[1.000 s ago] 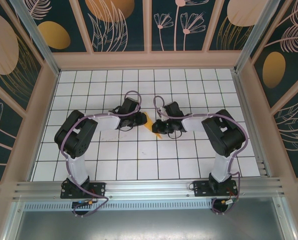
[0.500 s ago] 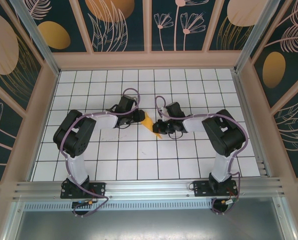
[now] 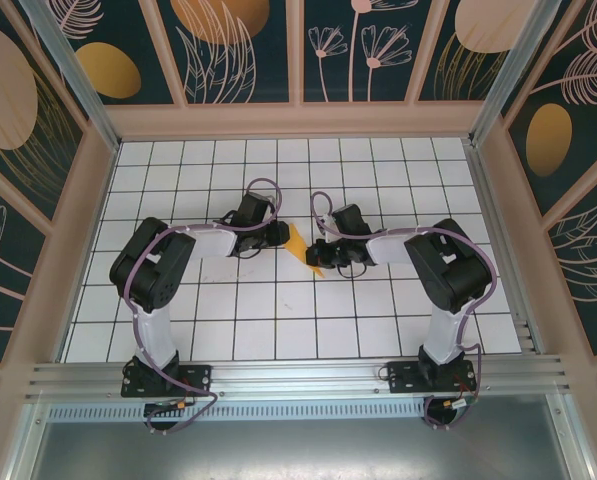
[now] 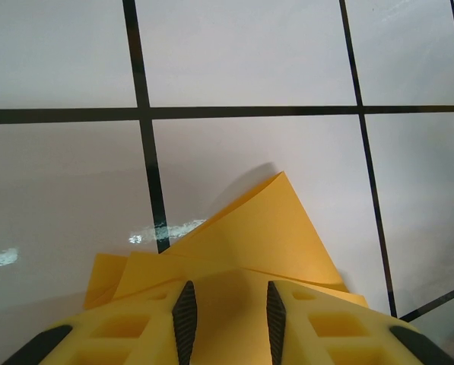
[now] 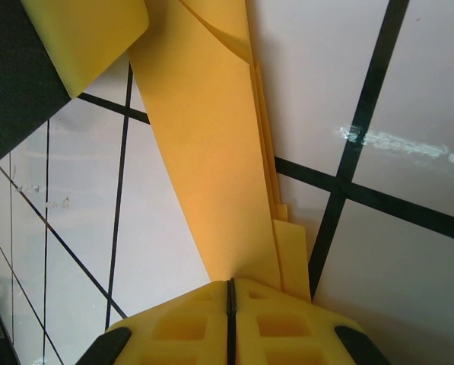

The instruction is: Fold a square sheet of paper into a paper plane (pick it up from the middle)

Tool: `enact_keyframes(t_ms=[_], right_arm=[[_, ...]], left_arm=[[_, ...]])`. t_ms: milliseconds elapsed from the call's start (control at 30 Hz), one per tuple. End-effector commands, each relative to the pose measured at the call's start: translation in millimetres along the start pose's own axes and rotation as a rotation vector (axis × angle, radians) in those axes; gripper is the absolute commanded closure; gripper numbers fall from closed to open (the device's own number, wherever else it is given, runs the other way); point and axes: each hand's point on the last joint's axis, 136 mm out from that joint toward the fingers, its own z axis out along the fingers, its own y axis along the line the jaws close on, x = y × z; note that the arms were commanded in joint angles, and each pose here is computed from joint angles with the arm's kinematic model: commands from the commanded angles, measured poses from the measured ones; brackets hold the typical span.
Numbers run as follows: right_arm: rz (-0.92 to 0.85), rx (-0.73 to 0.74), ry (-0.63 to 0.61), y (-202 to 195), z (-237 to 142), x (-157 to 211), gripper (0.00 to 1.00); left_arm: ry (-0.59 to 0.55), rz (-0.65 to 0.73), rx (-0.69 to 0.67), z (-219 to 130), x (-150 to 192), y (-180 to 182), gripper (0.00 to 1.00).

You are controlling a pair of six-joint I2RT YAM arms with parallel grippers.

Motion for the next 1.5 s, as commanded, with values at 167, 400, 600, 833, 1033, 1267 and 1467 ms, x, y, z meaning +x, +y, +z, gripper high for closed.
enact_keyframes(t_ms=[167,400,600,833,1033,1267,1467], right_arm=[[0.141,0.157,0.148,-60,0,54,0.88],[0.142,0.142,0.149,-58,-3,56,0.89],[0.114,0.098,0.127,-42,-6,47,0.9],[0.0,0.071,-0.069,6,-42,-7,0.89],[-0.18,0.05,-0.084,63,-34,-15,0.85],[-0.292,0.095,-0.09,89,4,-24,0.84],[-0.447,0.121,-0.108,90,21,-31,0.68]], left_arm=[[0.007,-0.049,-0.198,2,11,70,0.65],[-0.076,-0.069,-0.187,-27,-22,66,0.64],[-0.14,-0.056,-0.005,-53,-48,19,0.62],[-0.127,-0.066,0.011,-56,-38,19,0.62],[-0.127,-0.066,0.022,-53,-37,19,0.62],[-0.122,-0.079,0.02,-47,-36,22,0.62],[-0.171,-0.094,0.007,-65,-50,16,0.6]])
